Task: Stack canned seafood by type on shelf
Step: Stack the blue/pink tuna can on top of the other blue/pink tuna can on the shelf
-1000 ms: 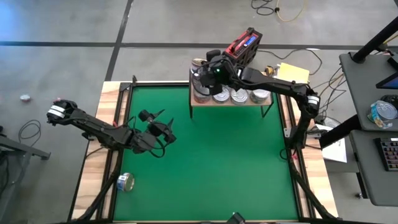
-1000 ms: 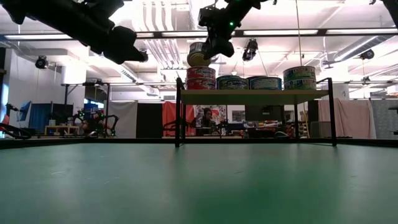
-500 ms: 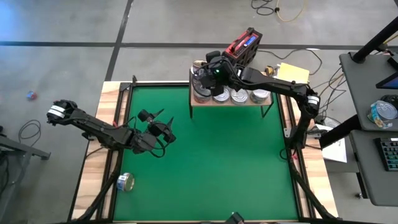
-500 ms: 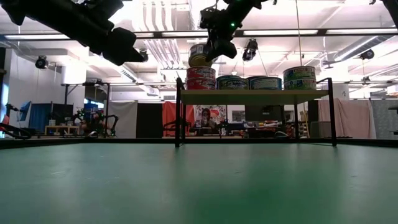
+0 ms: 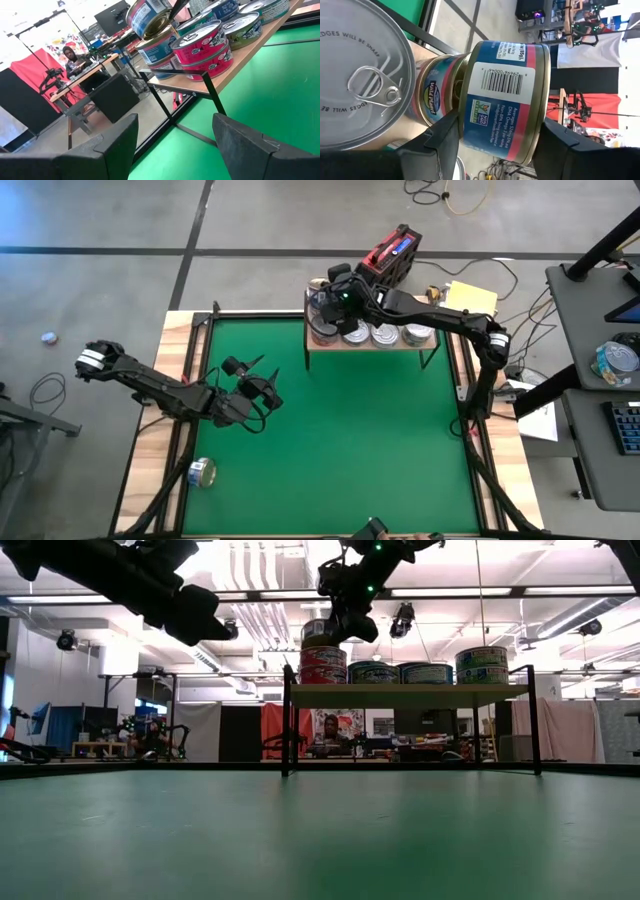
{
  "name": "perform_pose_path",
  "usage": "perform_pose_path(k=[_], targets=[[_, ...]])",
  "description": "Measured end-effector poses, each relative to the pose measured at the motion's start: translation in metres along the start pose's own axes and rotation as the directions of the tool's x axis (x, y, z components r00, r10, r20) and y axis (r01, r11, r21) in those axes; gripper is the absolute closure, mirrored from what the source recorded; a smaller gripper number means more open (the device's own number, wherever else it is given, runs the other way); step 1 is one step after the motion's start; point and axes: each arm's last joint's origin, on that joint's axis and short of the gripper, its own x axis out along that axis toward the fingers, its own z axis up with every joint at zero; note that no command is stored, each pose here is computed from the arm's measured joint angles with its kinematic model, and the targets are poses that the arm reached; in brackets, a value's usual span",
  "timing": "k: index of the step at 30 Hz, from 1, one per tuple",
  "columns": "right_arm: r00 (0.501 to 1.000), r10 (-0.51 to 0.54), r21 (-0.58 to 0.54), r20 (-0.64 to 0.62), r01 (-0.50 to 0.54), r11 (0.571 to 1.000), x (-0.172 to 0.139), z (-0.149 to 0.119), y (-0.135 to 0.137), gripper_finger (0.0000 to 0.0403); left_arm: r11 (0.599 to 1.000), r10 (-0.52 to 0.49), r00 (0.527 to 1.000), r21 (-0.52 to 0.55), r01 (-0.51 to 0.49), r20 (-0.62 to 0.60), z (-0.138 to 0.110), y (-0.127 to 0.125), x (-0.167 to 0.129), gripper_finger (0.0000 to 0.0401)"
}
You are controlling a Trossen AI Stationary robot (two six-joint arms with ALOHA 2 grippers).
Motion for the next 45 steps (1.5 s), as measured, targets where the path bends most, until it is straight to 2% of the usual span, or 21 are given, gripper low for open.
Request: perform_pose_path(k=[27,45], targets=[[1.0,-0.011,-0.031,0.0,0.011,0.999,0.0013,-0.0013,-0.0018,0.0207,1.0,-0.001,1.0,0.004,0.001,-0.001,-0.0003,0.0,0.0,0.0162],[1.0,-0.013,-0.021,0.0,0.013,1.0,0.0013,-0.0011,-0.0019,0.0171,1.0,-0.001,1.0,0.007,0.001,-0.002,-0.0005,-0.0001,0.0,0.0162]])
